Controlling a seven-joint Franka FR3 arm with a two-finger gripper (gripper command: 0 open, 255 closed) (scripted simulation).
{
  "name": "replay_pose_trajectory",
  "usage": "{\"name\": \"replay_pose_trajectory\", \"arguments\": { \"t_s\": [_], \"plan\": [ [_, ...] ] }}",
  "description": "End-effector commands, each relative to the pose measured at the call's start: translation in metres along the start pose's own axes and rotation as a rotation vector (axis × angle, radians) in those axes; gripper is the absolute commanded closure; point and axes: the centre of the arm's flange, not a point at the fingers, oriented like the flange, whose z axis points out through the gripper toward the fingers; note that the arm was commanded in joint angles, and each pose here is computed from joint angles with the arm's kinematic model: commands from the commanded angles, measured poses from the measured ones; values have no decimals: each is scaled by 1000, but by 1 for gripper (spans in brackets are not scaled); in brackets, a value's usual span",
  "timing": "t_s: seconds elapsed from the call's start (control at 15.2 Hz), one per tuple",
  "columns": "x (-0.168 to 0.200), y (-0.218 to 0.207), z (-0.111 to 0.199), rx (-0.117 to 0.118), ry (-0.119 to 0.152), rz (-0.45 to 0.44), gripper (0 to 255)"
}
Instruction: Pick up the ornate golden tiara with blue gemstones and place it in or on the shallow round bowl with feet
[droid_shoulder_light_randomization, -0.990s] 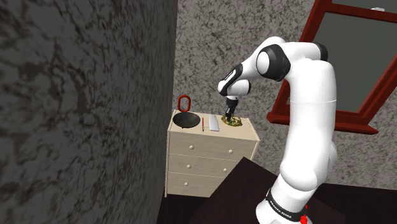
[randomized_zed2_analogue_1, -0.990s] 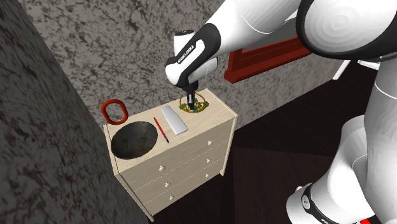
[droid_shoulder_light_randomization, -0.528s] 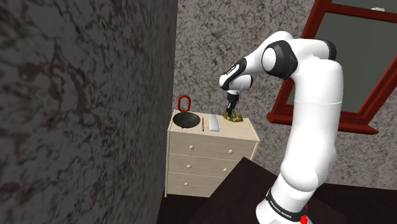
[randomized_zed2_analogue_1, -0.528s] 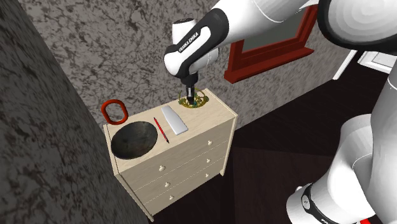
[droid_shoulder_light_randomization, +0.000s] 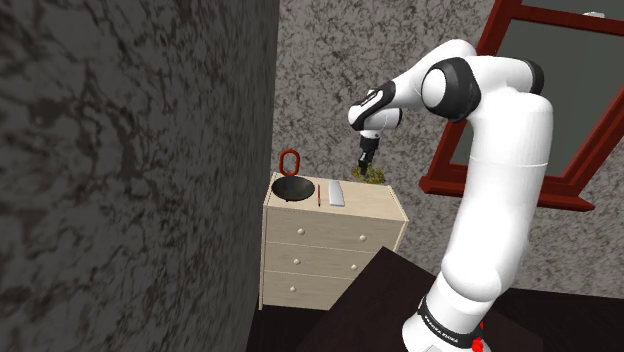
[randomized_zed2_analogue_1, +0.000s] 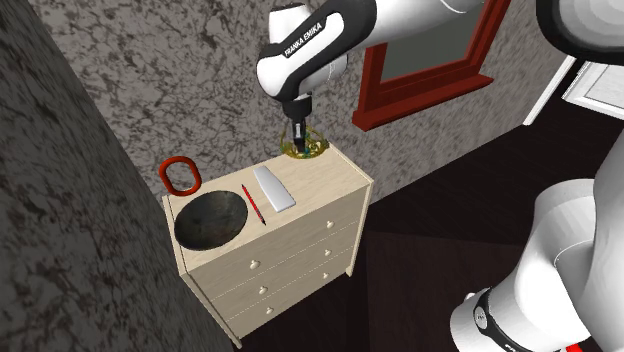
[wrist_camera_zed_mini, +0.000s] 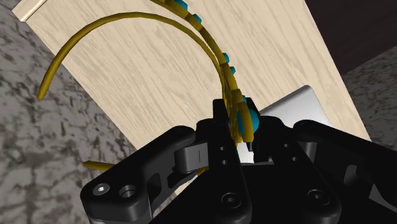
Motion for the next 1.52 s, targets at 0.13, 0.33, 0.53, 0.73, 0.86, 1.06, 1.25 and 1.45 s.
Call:
{"name": "replay_pose_trajectory", "arguments": {
  "t_s": [0.13,0.33,0.53,0.73,0.86,1.06,1.25,1.45],
  "plan": [
    [-1,1,-21,0,0,0,255],
    [17,-18,-28,0,0,0,255],
    [44,-47,-31,0,0,0,255],
    [71,-76,-34,0,0,0,255],
    [89,-95,-36,0,0,0,255],
    [116,-124,-39,0,0,0,255],
    [143,-153,-42,0,0,0,255],
    [170,-182,-45,0,0,0,255]
  ]
}}
